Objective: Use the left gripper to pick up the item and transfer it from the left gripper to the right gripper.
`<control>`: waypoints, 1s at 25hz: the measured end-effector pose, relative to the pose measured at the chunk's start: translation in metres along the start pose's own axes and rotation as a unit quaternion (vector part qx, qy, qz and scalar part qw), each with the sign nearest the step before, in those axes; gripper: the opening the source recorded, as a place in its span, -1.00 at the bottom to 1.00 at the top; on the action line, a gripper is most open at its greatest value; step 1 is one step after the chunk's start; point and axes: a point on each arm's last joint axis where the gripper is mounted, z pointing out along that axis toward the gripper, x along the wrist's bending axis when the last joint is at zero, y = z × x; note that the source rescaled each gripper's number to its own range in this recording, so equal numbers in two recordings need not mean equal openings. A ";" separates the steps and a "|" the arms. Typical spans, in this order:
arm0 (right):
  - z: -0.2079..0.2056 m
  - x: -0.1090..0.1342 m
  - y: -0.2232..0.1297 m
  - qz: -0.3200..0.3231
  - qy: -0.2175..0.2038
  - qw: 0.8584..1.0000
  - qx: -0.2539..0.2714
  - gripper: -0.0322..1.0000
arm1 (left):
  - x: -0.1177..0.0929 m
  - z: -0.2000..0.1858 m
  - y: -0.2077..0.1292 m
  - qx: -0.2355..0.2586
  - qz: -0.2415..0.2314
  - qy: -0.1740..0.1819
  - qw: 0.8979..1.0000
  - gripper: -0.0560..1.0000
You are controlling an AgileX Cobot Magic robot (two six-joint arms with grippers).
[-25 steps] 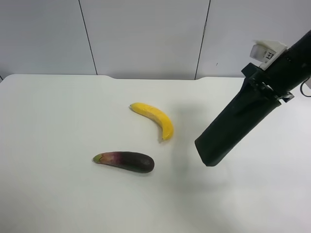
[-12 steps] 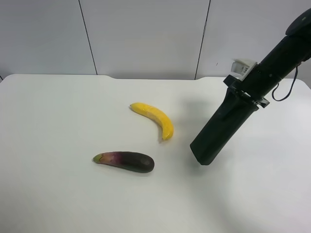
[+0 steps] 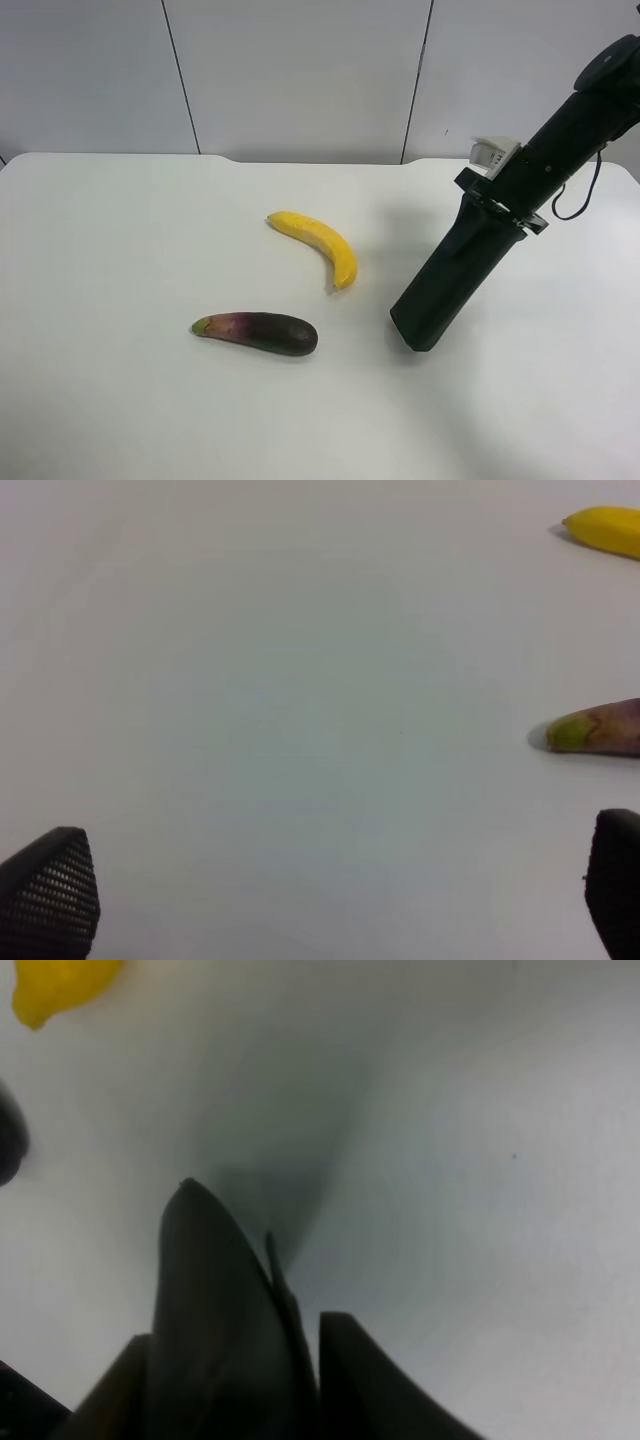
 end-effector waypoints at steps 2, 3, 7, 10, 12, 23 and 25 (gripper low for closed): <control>0.000 0.000 0.000 0.002 0.000 1.000 0.001 -0.15 | 0.000 0.000 0.000 0.000 0.000 0.000 1.000 0.99; 0.000 0.000 0.000 0.004 0.000 1.000 0.001 0.22 | 0.000 0.000 0.000 0.000 0.000 0.000 1.000 0.99; 0.000 0.000 0.000 0.005 0.000 1.000 0.001 0.90 | 0.000 0.000 0.000 0.000 0.000 0.000 1.000 0.99; 0.000 0.000 0.001 0.006 -0.002 1.000 -0.003 0.98 | 0.000 0.000 0.000 0.000 0.000 0.000 1.000 0.99; 0.000 -0.001 0.002 0.007 -0.006 1.000 -0.009 0.99 | 0.000 0.000 0.000 0.000 0.000 0.000 1.000 0.99; -0.018 -0.002 0.009 -0.024 -0.088 0.993 -0.078 1.00 | 0.000 0.000 0.000 0.000 0.000 0.000 1.000 1.00; -0.024 0.002 0.009 -0.029 -0.096 0.991 -0.093 1.00 | 0.000 0.000 0.000 0.000 0.000 0.000 1.000 1.00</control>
